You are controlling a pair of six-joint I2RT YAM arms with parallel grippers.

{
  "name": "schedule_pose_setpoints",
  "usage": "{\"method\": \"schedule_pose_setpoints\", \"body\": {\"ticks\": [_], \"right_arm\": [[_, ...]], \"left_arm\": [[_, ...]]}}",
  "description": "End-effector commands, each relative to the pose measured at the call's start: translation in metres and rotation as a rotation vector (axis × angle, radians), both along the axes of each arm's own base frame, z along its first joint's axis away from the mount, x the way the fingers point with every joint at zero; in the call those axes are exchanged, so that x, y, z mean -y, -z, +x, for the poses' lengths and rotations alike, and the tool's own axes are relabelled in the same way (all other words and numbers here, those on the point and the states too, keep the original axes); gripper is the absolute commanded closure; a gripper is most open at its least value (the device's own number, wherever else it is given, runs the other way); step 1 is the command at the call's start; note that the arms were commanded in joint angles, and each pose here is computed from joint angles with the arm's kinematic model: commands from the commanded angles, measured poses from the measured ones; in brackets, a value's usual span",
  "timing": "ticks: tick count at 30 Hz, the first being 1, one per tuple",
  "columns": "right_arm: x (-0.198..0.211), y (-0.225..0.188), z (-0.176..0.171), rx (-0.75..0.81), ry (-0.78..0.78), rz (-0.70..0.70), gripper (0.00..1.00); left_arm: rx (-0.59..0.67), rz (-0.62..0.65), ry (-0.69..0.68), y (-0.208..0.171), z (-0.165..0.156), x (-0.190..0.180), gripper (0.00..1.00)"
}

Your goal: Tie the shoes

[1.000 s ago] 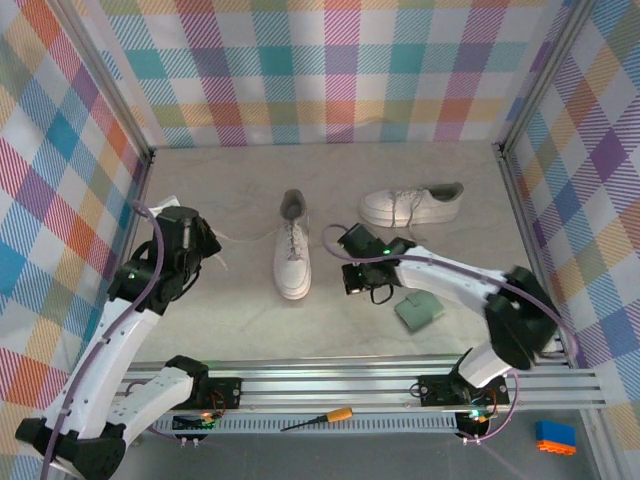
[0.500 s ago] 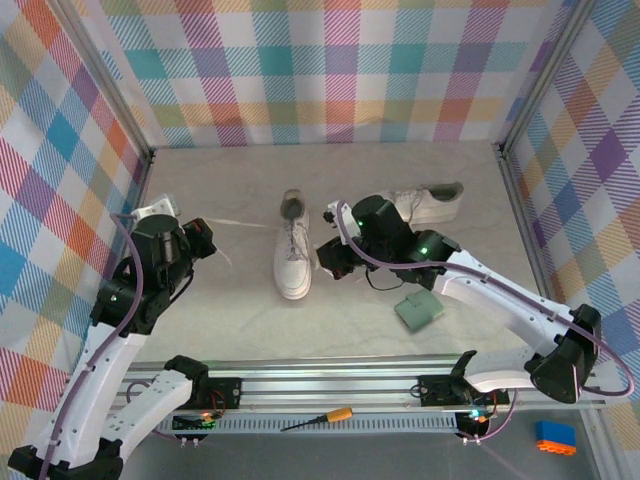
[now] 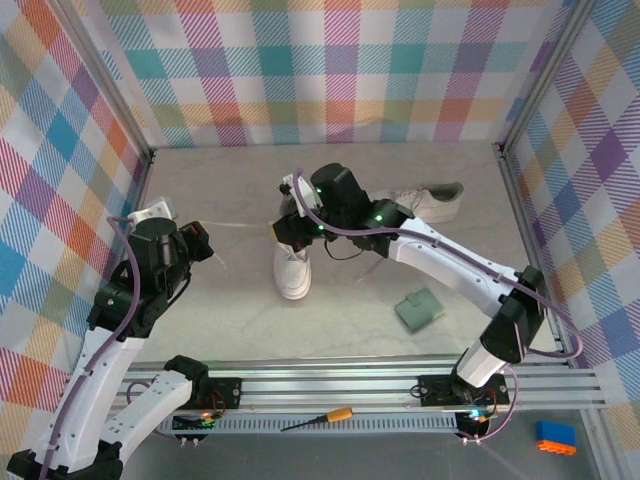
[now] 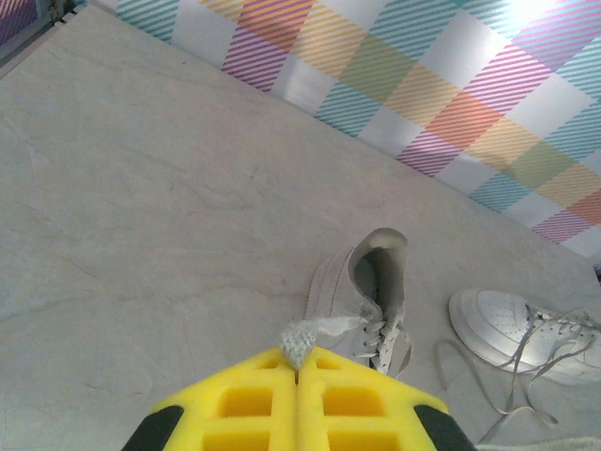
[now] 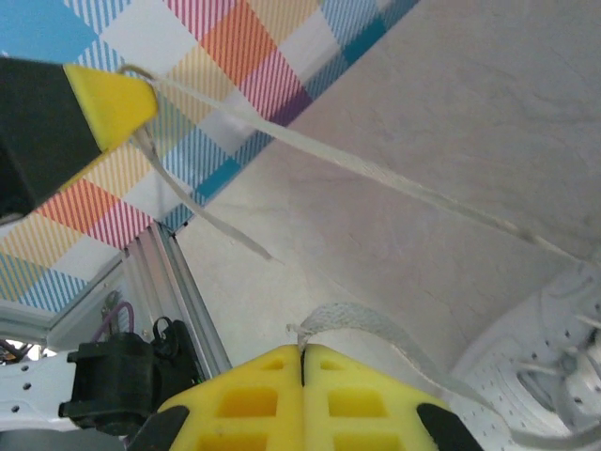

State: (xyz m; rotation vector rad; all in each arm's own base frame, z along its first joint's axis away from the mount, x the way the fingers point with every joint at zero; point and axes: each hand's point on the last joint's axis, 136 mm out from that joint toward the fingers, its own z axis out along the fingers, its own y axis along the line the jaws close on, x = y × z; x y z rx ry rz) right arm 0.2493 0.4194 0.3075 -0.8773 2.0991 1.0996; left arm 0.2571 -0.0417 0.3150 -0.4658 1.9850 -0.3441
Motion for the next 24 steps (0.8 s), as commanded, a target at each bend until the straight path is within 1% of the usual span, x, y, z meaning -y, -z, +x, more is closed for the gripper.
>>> {"method": "schedule_pose_setpoints", "body": {"ticks": [1,6,9,12,15,19,24], "right_arm": [[-0.018,-0.016,0.005,0.032,-0.040,0.043,1.00],[-0.037,-0.021,0.017,0.033,-0.051,0.050,1.00],[-0.041,-0.026,0.026,0.045,-0.027,0.044,1.00],[-0.039,-0.014,0.041,0.036,0.051,-0.014,1.00],[-0.036,0.003,0.049,0.014,0.097,-0.062,1.00],[-0.037,0.015,0.056,0.000,0.128,-0.091,1.00],[-0.048,0.023,0.057,-0.038,0.099,-0.107,1.00]], "left_arm": [[-0.004,0.015,-0.037,0.000,-0.005,-0.009,1.00],[-0.030,0.044,-0.102,0.007,-0.009,-0.022,1.00],[-0.048,0.064,-0.127,0.010,-0.010,-0.027,1.00],[-0.063,0.079,-0.144,0.012,-0.009,-0.030,1.00],[-0.083,0.100,-0.180,0.015,-0.009,-0.036,1.00],[-0.103,0.102,-0.165,0.020,-0.005,-0.033,1.00],[-0.101,0.081,-0.093,0.027,0.002,-0.018,1.00]]}}
